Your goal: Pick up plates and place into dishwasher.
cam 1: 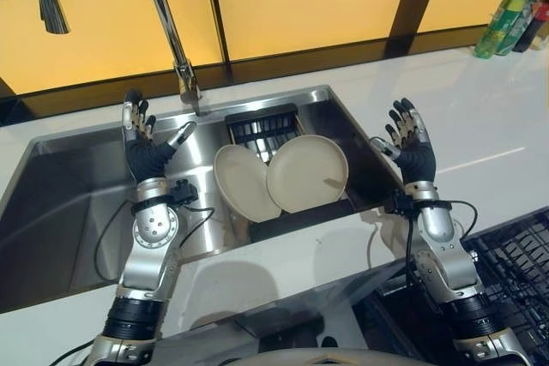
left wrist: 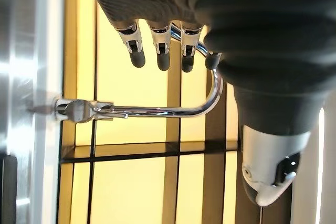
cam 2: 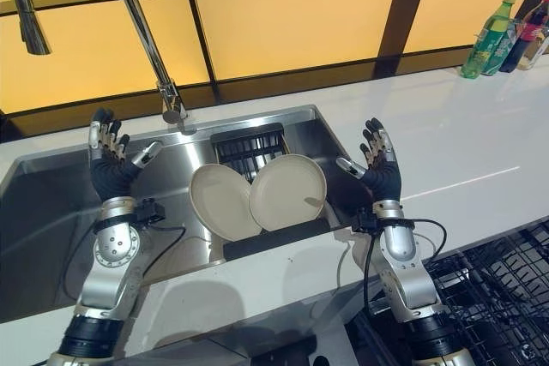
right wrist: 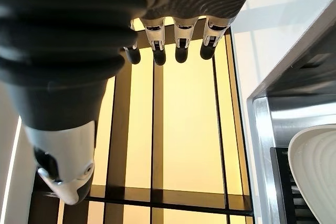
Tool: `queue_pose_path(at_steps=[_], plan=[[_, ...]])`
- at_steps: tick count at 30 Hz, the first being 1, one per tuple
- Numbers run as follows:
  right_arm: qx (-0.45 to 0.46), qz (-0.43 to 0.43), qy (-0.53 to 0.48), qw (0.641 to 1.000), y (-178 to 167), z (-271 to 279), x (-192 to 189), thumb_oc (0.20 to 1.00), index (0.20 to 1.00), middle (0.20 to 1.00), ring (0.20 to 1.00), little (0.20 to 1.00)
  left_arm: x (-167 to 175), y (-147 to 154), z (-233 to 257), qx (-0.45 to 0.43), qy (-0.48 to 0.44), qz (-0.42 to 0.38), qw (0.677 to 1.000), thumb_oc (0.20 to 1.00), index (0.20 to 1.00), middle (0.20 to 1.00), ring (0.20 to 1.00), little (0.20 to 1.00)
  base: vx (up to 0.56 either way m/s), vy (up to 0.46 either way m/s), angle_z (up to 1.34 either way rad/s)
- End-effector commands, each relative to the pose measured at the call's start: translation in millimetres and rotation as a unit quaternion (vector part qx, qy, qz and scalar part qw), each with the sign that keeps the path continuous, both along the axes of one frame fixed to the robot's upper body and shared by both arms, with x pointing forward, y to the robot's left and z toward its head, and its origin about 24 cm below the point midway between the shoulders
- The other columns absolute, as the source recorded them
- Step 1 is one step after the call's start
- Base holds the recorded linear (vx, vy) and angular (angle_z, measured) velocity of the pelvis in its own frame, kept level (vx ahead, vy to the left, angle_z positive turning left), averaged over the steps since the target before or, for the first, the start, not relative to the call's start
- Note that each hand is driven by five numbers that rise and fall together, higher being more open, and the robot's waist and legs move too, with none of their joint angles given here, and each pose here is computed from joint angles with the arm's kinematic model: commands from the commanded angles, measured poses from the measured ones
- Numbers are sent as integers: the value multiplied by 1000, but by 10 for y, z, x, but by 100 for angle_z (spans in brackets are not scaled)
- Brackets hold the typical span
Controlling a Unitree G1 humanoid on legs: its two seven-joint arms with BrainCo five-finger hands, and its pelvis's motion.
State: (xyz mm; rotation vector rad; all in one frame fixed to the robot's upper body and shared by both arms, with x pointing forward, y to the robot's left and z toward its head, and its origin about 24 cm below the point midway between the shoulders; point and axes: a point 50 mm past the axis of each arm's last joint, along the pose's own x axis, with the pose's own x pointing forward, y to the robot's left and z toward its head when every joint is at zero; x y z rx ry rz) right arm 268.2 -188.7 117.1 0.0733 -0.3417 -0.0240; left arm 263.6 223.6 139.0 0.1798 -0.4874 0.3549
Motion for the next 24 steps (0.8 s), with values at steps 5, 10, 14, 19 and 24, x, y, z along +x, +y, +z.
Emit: queue_pose_path(at_steps=[5,10,14,19,24], plan=[[4,10,-56,998,-51,270,82,1000,1000,1000,1000,1000,201,416,250,272,16,89,958,1000,1000,1000,1000,1000,29,31,1],[-3,11,-57,998,-115,302,90,1000,1000,1000,1000,1000,198,633,303,456,32,143,878,1000,1000,1000,1000,1000,12,40,-1],[-6,10,-57,998,-154,320,96,1000,1000,1000,1000,1000,201,673,343,548,32,144,824,1000,1000,1000,1000,1000,3,36,0],[-16,16,-58,998,-157,340,119,1000,1000,1000,1000,1000,207,711,275,690,30,124,712,1000,1000,1000,1000,1000,3,34,1],[-19,12,-56,998,-197,340,128,1000,1000,1000,1000,1000,195,629,192,749,4,85,657,1000,1000,1000,1000,1000,3,6,0]])
